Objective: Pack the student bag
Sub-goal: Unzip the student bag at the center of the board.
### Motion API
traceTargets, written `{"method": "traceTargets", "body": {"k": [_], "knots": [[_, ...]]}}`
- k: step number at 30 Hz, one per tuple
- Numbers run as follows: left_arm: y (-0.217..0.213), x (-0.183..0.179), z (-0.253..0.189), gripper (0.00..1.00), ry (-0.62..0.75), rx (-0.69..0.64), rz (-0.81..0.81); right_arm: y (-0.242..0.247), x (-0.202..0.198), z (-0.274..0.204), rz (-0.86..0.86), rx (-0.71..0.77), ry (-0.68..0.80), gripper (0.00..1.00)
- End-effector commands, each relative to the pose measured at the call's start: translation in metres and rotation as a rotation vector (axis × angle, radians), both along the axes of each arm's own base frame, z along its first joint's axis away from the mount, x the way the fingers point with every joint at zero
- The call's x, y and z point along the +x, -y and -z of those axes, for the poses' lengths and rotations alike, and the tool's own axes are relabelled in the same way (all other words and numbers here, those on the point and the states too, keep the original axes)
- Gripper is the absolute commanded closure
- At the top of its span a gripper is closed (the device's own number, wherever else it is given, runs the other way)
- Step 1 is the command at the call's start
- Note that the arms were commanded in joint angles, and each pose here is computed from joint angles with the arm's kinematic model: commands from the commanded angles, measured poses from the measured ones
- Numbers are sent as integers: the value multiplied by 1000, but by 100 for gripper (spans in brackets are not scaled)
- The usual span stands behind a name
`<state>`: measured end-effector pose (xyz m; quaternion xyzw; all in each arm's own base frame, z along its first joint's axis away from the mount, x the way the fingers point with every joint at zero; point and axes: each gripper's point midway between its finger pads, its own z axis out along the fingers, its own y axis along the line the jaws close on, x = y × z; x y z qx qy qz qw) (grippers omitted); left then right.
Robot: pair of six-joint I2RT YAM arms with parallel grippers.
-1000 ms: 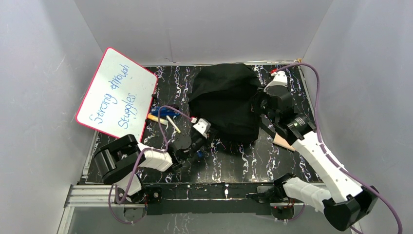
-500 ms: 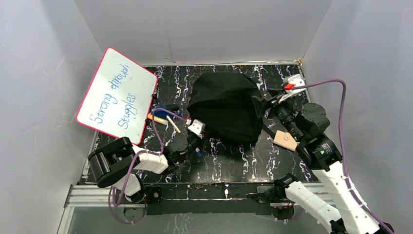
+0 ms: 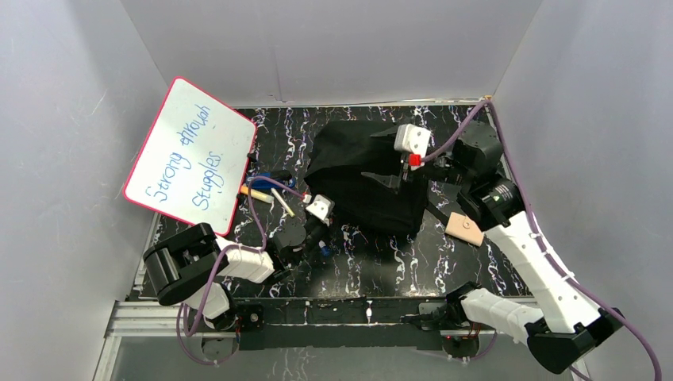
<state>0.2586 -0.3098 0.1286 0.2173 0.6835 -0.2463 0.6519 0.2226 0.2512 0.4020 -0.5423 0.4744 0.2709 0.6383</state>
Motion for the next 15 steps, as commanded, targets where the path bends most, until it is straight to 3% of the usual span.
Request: {"method": "traceTargets", "body": {"k": [1, 15], "knots": [[-3, 2, -19, 100, 30, -58, -17, -19, -32, -44, -223, 4, 307, 16], [0, -1, -14, 100, 17, -55, 4, -86, -12, 28, -155, -383, 399, 14]]}}
